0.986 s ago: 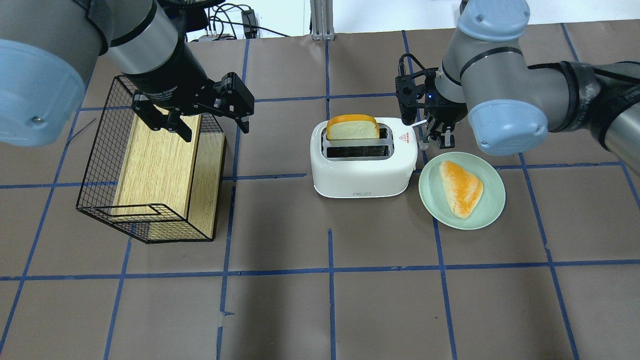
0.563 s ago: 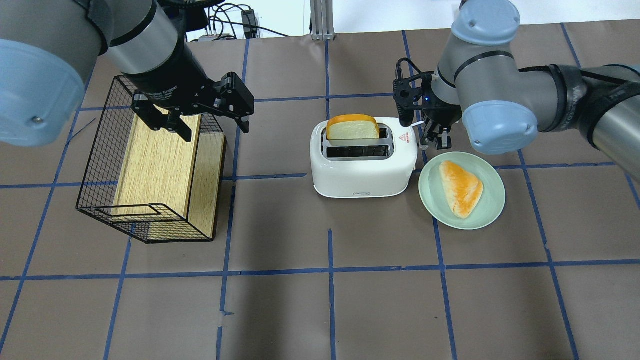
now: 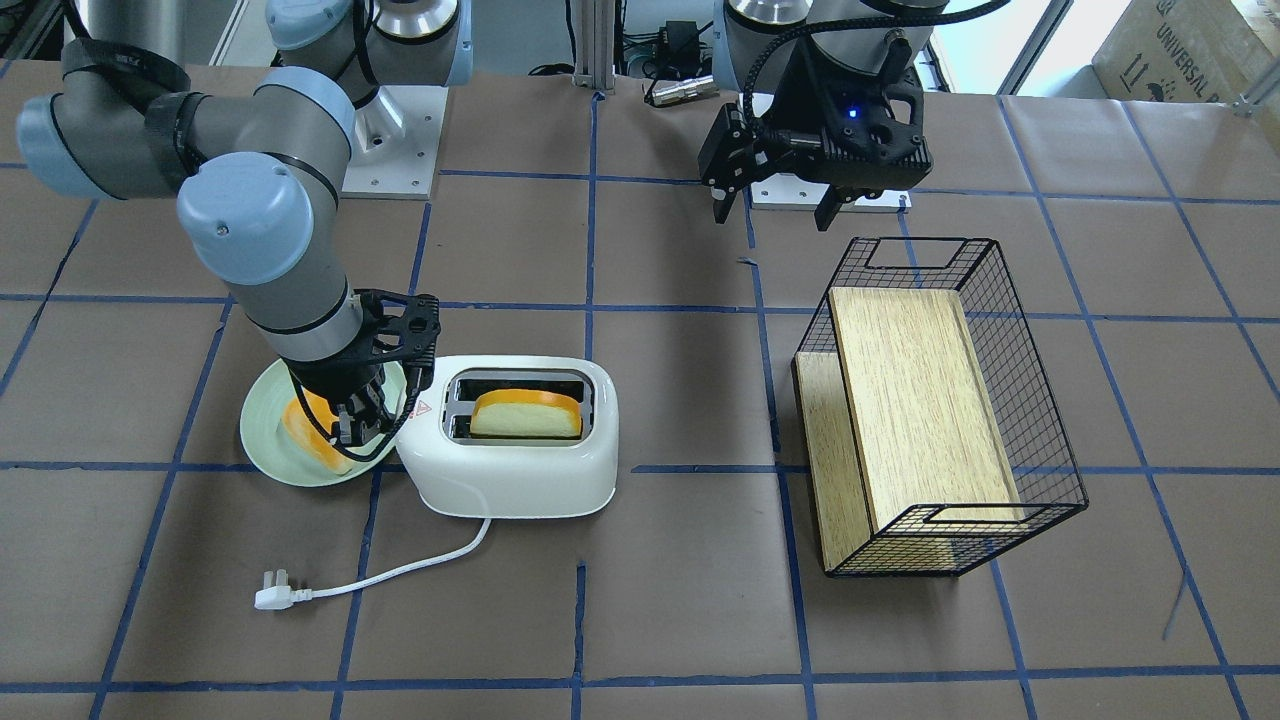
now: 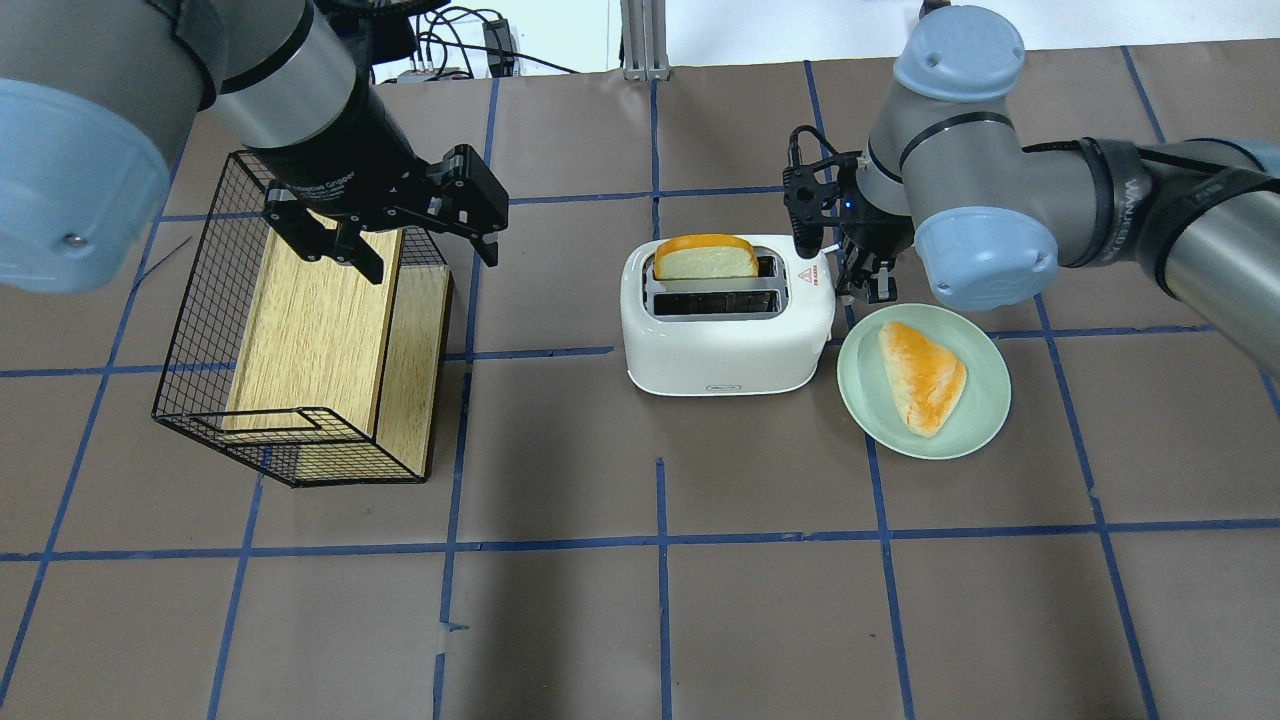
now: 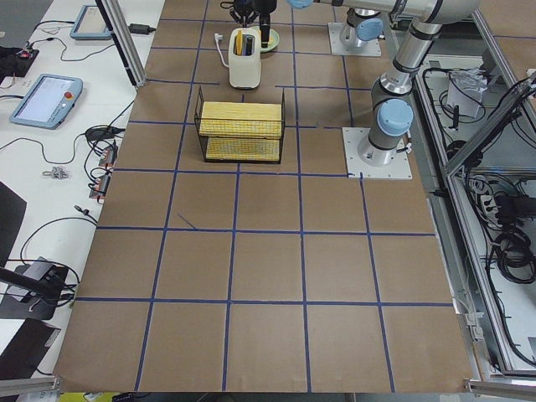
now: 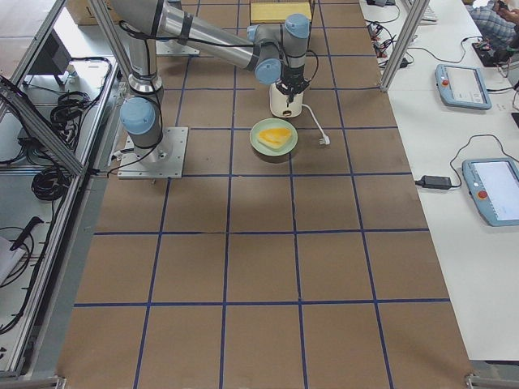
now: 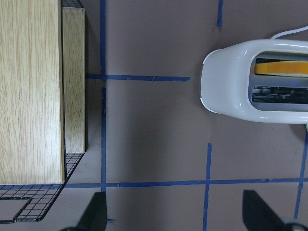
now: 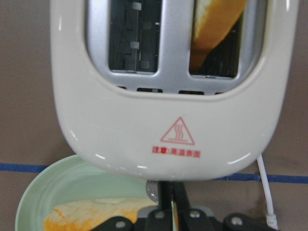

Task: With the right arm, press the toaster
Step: 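Press the toaster lever down with the right gripper, then lift the right gripper up and away from the toaster lever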

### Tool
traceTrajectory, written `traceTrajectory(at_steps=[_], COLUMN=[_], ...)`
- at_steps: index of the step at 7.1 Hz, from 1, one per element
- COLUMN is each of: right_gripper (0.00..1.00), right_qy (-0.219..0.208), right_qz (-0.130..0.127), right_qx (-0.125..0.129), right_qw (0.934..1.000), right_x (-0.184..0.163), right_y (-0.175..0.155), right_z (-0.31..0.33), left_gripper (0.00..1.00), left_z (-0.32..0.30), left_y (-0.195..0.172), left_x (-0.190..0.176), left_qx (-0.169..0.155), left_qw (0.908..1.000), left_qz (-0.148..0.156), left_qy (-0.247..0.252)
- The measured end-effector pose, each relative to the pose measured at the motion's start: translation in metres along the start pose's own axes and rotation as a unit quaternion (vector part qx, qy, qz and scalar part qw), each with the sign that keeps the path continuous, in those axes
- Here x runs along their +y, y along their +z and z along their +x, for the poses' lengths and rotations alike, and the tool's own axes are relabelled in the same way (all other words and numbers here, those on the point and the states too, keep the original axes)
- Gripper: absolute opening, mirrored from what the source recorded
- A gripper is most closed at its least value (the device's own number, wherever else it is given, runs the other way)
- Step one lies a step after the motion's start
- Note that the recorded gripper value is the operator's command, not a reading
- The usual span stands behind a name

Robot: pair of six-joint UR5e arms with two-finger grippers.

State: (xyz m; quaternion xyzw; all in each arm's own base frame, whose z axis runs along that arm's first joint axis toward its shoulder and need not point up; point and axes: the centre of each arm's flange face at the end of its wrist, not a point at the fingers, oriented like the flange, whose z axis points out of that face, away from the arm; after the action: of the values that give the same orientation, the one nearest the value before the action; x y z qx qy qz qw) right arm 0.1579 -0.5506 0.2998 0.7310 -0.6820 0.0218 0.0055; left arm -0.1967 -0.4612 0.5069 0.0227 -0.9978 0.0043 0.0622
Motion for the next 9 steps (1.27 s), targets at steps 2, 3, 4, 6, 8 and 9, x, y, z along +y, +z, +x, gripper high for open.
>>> traceTrajectory(at_steps=[2, 3, 4, 6, 8, 9], right_gripper=[0.16, 0.16, 0.16, 0.16, 0.16, 0.16], right_qy=[0.001, 0.002, 0.003, 0.005, 0.006, 0.006], right_qz=[0.001, 0.001, 0.001, 0.002, 0.003, 0.004], right_qx=[-0.006, -0.007, -0.007, -0.01, -0.008, -0.007], right_qw=[1.0, 1.0, 1.0, 0.9999, 0.9999, 0.9999], right_x=[0.001, 0.002, 0.003, 0.005, 0.005, 0.005], right_y=[0.009, 0.013, 0.015, 0.023, 0.035, 0.038], right_z=[0.002, 0.004, 0.005, 0.004, -0.003, -0.005], left_gripper=[1.0, 1.0, 1.0, 1.0, 1.0, 1.0], left_z=[0.0, 0.0, 0.0, 0.0, 0.0, 0.0], left_y=[0.0, 0.0, 0.0, 0.0, 0.0, 0.0], left_x=[0.0, 0.0, 0.0, 0.0, 0.0, 0.0], left_qx=[0.0, 0.0, 0.0, 0.0, 0.0, 0.0], left_qw=[1.0, 1.0, 1.0, 1.0, 1.0, 1.0], left_qz=[0.0, 0.0, 0.0, 0.0, 0.0, 0.0], left_qy=[0.0, 0.0, 0.0, 0.0, 0.0, 0.0])
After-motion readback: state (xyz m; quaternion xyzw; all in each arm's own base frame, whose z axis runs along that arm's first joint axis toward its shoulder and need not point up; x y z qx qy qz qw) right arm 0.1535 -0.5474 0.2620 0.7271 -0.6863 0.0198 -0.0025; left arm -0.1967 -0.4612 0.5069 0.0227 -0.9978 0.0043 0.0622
